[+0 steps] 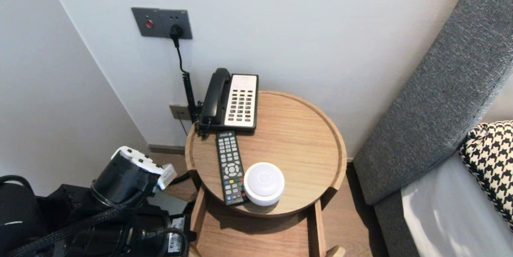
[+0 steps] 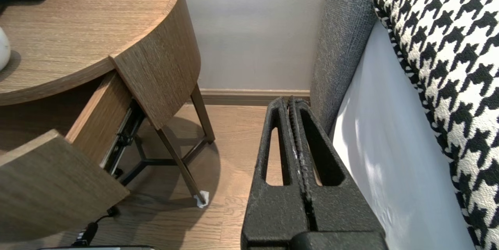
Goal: Open the nightstand drawer
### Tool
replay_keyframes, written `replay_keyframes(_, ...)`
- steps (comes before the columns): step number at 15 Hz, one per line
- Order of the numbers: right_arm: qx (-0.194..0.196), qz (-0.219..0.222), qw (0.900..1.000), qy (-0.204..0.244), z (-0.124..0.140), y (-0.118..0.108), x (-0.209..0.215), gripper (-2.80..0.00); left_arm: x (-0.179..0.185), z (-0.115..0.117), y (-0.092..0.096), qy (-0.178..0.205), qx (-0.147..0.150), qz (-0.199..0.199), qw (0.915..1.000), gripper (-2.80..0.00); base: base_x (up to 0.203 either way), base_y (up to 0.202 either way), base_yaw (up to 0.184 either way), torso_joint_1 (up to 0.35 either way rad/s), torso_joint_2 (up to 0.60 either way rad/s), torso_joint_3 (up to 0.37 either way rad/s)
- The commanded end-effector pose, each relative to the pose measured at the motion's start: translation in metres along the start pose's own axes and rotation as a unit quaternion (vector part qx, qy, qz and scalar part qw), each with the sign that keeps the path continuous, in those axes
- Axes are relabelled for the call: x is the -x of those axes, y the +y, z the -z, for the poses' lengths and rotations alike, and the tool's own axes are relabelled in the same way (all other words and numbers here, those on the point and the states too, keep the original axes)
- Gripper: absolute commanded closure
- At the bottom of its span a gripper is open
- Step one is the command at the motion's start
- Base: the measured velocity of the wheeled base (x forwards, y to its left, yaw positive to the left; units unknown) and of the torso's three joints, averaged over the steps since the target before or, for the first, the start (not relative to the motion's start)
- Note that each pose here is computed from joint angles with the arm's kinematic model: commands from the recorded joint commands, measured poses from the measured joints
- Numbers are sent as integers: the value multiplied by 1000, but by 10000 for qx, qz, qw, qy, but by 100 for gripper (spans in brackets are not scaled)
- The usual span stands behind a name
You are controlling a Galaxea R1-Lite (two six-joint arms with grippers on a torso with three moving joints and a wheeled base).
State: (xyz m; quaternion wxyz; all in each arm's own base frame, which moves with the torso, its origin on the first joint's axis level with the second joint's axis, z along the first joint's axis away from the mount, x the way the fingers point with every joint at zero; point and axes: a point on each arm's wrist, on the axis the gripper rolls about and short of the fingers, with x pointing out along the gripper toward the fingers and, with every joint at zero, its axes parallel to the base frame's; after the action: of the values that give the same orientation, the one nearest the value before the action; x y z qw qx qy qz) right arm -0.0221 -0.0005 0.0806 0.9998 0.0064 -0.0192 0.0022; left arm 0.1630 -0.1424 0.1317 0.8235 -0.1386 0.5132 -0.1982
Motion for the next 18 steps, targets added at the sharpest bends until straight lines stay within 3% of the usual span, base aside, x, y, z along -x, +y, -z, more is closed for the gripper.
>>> replay_keyframes(1,1,0,9999,124,7,0,-2,0,4,7,3,45,-11,18,10000,0,0,0,0,0,0,0)
replay_keyframes(13,1,0,9999,124,7,0,-2,0,15,32,13,285,-106,116,9995,0,0,0,0,0,0,0)
replay_keyframes(18,1,0,9999,124,7,0,-2,0,24,31,12,143,-72,321,9994,0,0,0,0,0,0,0)
